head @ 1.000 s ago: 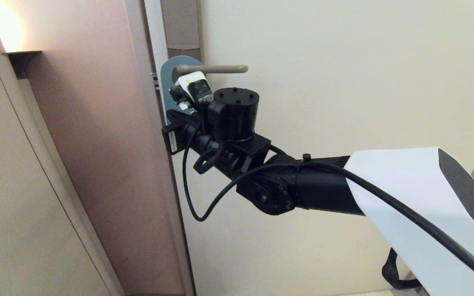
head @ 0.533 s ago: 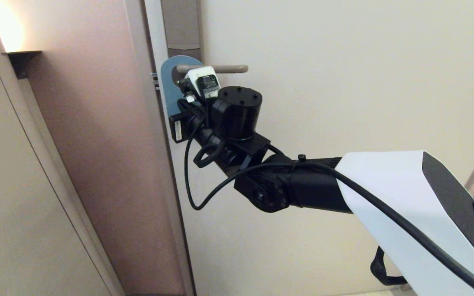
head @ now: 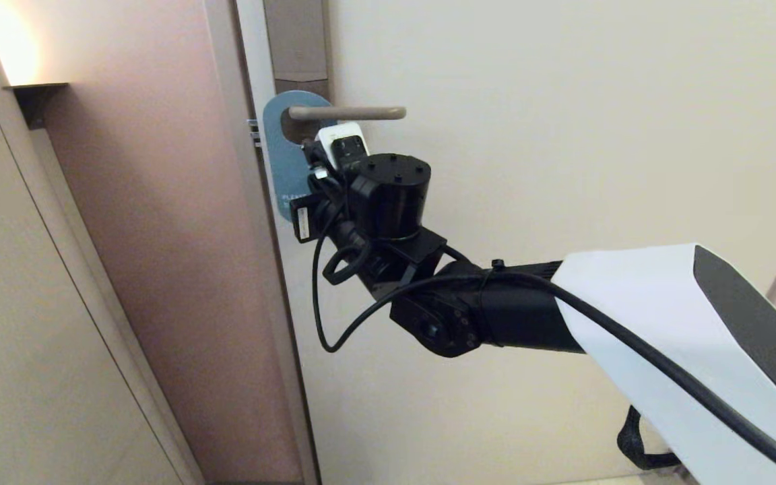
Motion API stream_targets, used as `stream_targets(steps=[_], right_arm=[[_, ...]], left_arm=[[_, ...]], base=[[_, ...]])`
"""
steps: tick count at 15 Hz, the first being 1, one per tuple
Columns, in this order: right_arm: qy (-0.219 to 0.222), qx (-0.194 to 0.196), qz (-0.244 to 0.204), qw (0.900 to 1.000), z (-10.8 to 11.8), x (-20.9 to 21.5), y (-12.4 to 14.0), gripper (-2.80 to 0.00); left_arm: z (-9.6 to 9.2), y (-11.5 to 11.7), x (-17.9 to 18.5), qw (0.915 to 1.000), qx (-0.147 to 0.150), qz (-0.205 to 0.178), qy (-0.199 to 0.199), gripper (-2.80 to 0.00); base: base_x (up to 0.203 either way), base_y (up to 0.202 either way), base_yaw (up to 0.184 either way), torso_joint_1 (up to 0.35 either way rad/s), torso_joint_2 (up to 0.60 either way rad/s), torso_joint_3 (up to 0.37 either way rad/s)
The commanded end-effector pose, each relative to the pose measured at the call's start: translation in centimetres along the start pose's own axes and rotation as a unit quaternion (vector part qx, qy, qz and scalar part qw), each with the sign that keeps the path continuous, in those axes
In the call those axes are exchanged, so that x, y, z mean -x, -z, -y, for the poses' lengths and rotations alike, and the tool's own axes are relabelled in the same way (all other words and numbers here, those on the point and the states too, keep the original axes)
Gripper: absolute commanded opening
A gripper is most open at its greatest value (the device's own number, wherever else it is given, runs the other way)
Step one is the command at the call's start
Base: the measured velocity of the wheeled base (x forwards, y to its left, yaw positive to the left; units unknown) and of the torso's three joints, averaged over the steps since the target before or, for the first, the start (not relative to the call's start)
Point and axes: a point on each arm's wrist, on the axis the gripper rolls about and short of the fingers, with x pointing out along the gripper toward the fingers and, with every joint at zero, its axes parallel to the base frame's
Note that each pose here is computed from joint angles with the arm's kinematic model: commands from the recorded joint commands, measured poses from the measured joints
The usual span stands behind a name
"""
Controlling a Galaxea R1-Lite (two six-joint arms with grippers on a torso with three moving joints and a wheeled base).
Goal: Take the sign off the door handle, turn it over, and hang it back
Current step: Hang the sign back with the other side facing out, then take down the sign
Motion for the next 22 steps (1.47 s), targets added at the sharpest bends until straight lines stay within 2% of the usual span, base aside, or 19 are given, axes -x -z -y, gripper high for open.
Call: stream_targets(steps=[1,4,8,12,14,16,18,22], right_arm=[[0.003,-0.001,0.005,1.000,0.8,1.0,-1.8,-2.80],[0.012,0.007,-0.014,1.000,2.5,3.1,-3.2,-2.80],[0.036,0.024,-0.048,0.998,6.0,6.8,-4.4,-2.80],[0.099,0.056,-0.068,0.991,11.9,11.3,-6.3,-2.80],[0.151,0.070,-0.086,0.982,15.8,14.1,-7.5,-2.80],[0.205,0.080,-0.110,0.969,19.3,17.5,-7.8,-2.80],[0.236,0.084,-0.126,0.960,20.8,20.7,-7.7,-2.80],[0.268,0.084,-0.149,0.948,21.3,26.6,-6.9,-2.80]], left_arm=[[0.0,0.0,0.0,1.0000,0.000,-0.001,0.000,-2.80],[0.0,0.0,0.0,1.0000,0.000,-0.001,0.000,-2.80],[0.0,0.0,0.0,1.0000,0.000,-0.001,0.000,-2.80],[0.0,0.0,0.0,1.0000,0.000,-0.001,0.000,-2.80],[0.0,0.0,0.0,1.0000,0.000,-0.001,0.000,-2.80],[0.0,0.0,0.0,1.0000,0.000,-0.001,0.000,-2.80],[0.0,0.0,0.0,1.0000,0.000,-0.001,0.000,-2.80],[0.0,0.0,0.0,1.0000,0.000,-0.001,0.000,-2.80]], base=[[0.000,0.000,0.000,0.000,0.00,0.000],[0.000,0.000,0.000,0.000,0.00,0.000],[0.000,0.000,0.000,0.000,0.00,0.000],[0.000,0.000,0.000,0.000,0.00,0.000],[0.000,0.000,0.000,0.000,0.00,0.000],[0.000,0.000,0.000,0.000,0.00,0.000],[0.000,0.000,0.000,0.000,0.00,0.000],[0.000,0.000,0.000,0.000,0.00,0.000]])
